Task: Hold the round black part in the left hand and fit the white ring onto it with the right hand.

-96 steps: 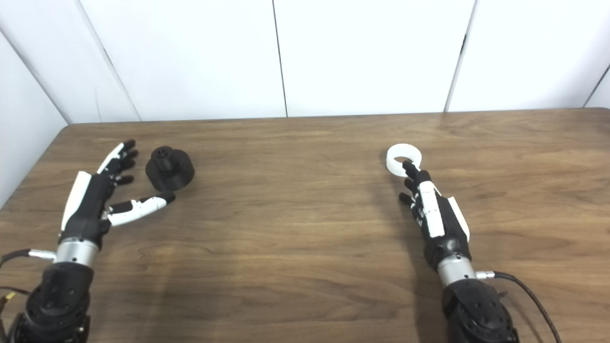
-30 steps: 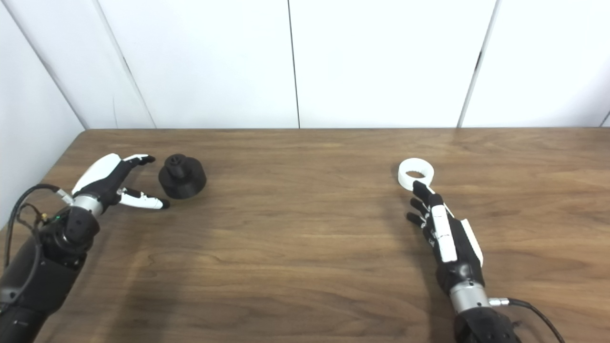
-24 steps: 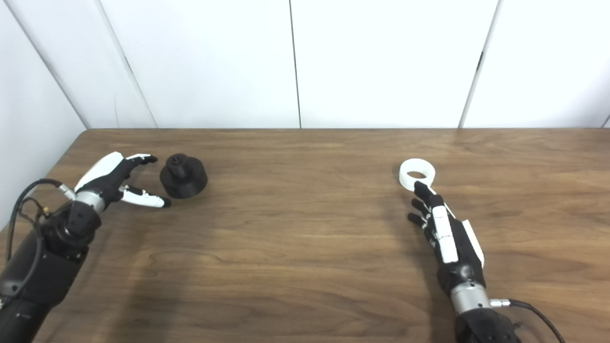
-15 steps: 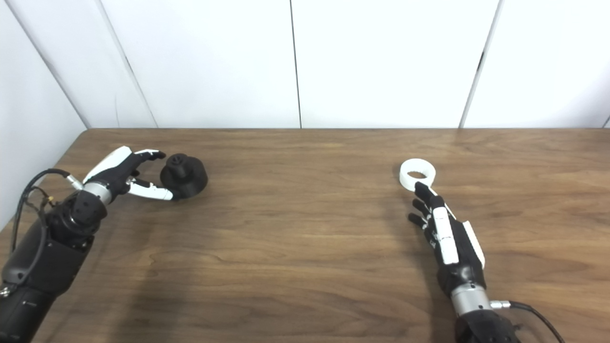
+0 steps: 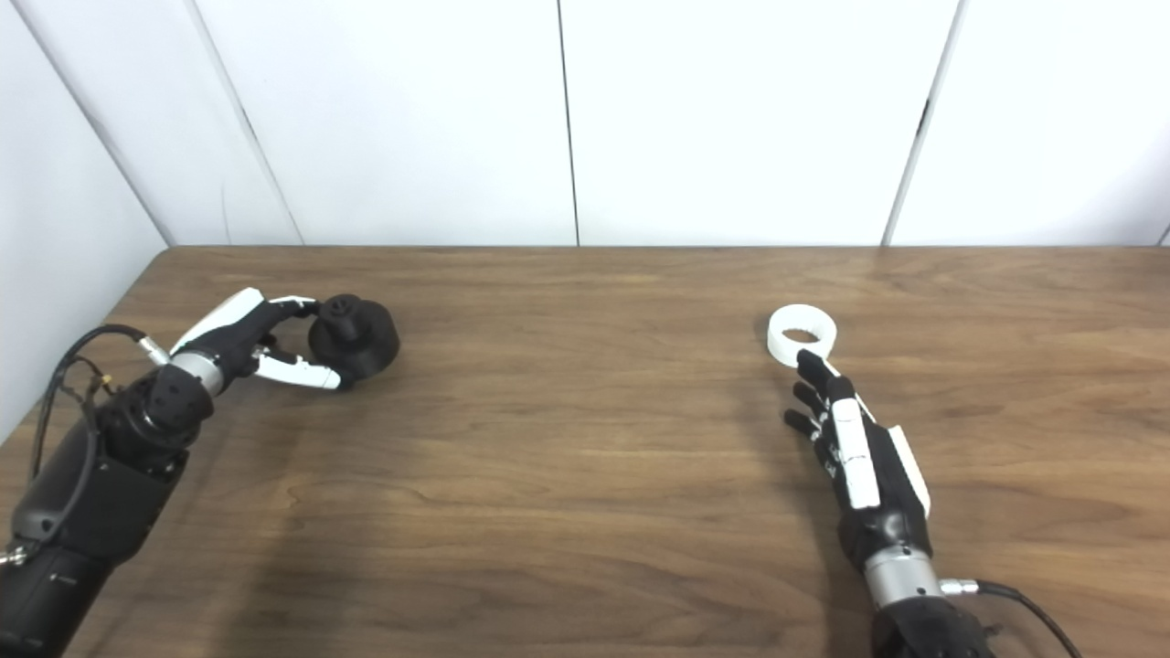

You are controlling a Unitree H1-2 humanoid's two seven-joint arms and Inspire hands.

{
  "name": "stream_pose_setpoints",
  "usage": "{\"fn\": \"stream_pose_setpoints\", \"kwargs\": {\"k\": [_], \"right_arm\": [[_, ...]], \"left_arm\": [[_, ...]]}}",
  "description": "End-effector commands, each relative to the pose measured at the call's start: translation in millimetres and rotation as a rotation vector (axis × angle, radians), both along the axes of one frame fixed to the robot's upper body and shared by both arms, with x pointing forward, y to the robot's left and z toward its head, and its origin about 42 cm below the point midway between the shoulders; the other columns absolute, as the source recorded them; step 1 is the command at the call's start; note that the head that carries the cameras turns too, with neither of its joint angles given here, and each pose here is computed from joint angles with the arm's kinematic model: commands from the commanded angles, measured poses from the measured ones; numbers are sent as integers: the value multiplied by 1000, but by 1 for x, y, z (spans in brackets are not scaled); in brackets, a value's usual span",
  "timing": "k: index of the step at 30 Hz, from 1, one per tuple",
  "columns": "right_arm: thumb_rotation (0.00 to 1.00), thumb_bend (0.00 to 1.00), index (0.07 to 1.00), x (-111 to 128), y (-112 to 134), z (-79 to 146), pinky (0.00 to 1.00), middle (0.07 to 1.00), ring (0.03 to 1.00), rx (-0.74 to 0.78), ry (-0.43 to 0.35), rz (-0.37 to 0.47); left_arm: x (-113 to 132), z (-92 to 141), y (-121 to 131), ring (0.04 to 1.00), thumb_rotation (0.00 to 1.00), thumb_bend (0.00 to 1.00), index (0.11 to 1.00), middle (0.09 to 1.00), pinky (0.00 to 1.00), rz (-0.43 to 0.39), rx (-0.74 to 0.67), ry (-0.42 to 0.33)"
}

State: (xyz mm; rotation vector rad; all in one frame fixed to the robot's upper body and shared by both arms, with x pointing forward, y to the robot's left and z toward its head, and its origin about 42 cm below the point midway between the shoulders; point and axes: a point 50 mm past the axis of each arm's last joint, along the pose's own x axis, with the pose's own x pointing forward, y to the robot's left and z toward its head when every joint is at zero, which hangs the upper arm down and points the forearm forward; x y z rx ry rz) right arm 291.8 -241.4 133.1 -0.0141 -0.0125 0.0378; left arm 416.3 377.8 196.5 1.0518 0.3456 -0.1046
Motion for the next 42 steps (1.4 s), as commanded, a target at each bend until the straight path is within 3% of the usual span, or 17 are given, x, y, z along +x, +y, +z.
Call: {"fn": "stream_pose_setpoints", "kwargs": {"k": [1,14,27,42], "right_arm": [[989,549,894,0,2,6,873,935,932,9,-26,-4],[1000,561,889,-3,-1,8,838,924,917,-20,-29,-20],[1000,571,893,-6,-5,7,839,927,922,-28,-24,-29],[1000,573,893,-6,-4,8,838,922,918,-40,-25,-24]], "left_arm": [[18,32,3,978,340,940,858,941,870,-12,29,-82],[28,26,-10,968,324,937,855,922,847,-29,38,-105],[33,22,-12,967,237,867,681,924,854,-34,13,-135],[29,19,-14,973,188,839,639,926,864,-36,-1,-151]]}}
